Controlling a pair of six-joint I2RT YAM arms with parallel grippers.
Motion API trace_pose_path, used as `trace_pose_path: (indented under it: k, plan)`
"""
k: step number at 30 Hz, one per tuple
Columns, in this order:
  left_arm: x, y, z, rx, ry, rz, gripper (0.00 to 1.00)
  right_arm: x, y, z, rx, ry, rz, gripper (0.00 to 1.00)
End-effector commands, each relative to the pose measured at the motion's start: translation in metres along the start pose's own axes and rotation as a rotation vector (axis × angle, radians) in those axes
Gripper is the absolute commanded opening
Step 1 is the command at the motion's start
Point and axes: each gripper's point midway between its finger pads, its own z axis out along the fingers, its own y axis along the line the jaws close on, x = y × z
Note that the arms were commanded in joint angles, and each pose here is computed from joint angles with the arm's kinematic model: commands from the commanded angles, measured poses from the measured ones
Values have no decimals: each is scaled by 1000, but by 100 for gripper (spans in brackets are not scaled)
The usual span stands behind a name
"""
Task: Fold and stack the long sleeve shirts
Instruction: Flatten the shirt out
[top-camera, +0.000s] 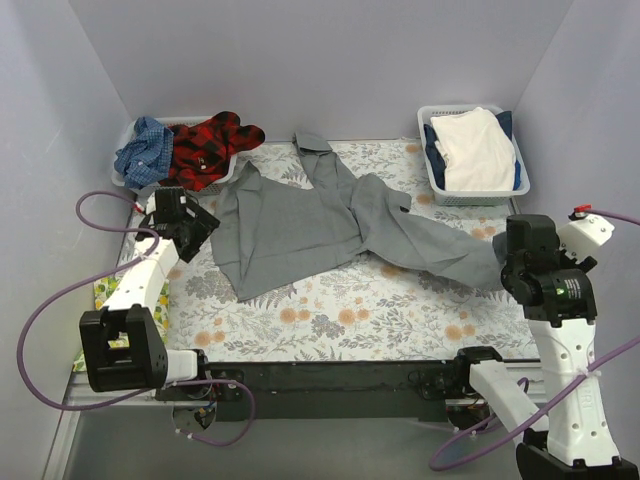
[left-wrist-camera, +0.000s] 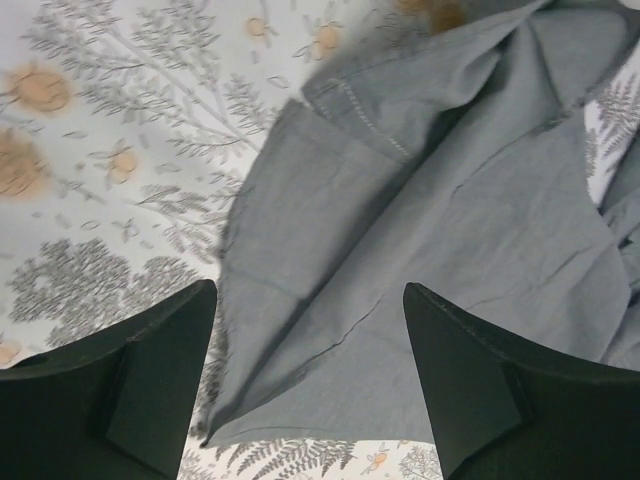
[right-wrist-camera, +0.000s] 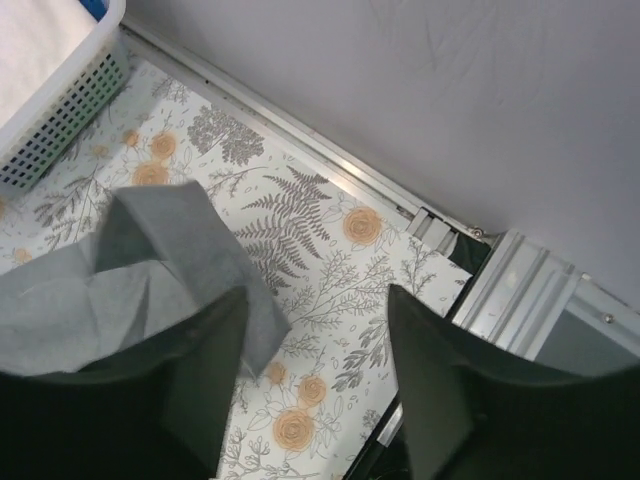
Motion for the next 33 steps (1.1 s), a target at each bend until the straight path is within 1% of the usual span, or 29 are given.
trace_pose_path:
  k: [1,2,3,4,5,6,7,8,9,10,11,12,13,14,15,16,17,18,19,23,27,30,33]
  plan:
    - [-18,-46,0,165,-20,67,75,-37,-20,-12,94,-99,47,72]
    - [-18,-48,4,163,-13,92,75,-42,-22,-13,104,-113,53,73]
    - [-25,-55,2,176,-27,100,75,-49,-25,-16,112,-134,68,78]
    - [-22,-64,0,214,-8,119,75,-54,-21,-17,94,-150,85,79]
    - [-19,-70,0,237,-2,158,75,-59,-16,-17,65,-156,50,80]
    - [-18,-81,0,271,7,174,75,-47,2,-12,-16,-115,17,80]
    - [-14,-88,1,300,22,193,75,-63,31,-11,-139,-174,57,80]
    - [-1,-100,-1,339,53,236,75,-54,51,-7,-224,-156,-7,80]
    - [9,-104,9,341,87,262,75,-38,83,-9,-386,-102,-59,79]
    - [14,-115,8,366,99,288,75,-15,109,3,-459,-48,-115,79]
    - [27,-127,8,384,122,327,75,-8,131,4,-535,-18,-121,78]
    - [36,-131,13,384,147,353,75,11,157,-1,-663,64,-157,78]
    - [43,-139,21,377,166,368,75,40,174,12,-677,175,-220,78]
    - [53,-143,26,373,195,380,75,57,185,15,-710,244,-256,77]
    - [58,-146,29,369,214,375,75,77,199,8,-800,346,-295,75]
    - [66,-145,38,356,245,374,75,100,209,18,-797,441,-361,73]
    - [67,-153,38,367,253,380,75,115,216,16,-838,505,-399,73]
    - [68,-156,39,372,259,385,75,127,220,14,-856,558,-438,70]
    - [70,-158,41,374,268,397,75,146,226,17,-859,593,-521,70]
    - [78,-166,46,386,292,434,75,169,242,21,-881,631,-627,68]
    - [79,-169,52,382,295,440,75,189,250,28,-862,698,-643,64]
    - [78,-168,57,368,289,445,75,211,243,35,-814,762,-663,60]
    - [72,-168,63,341,264,466,75,225,228,40,-749,804,-675,60]
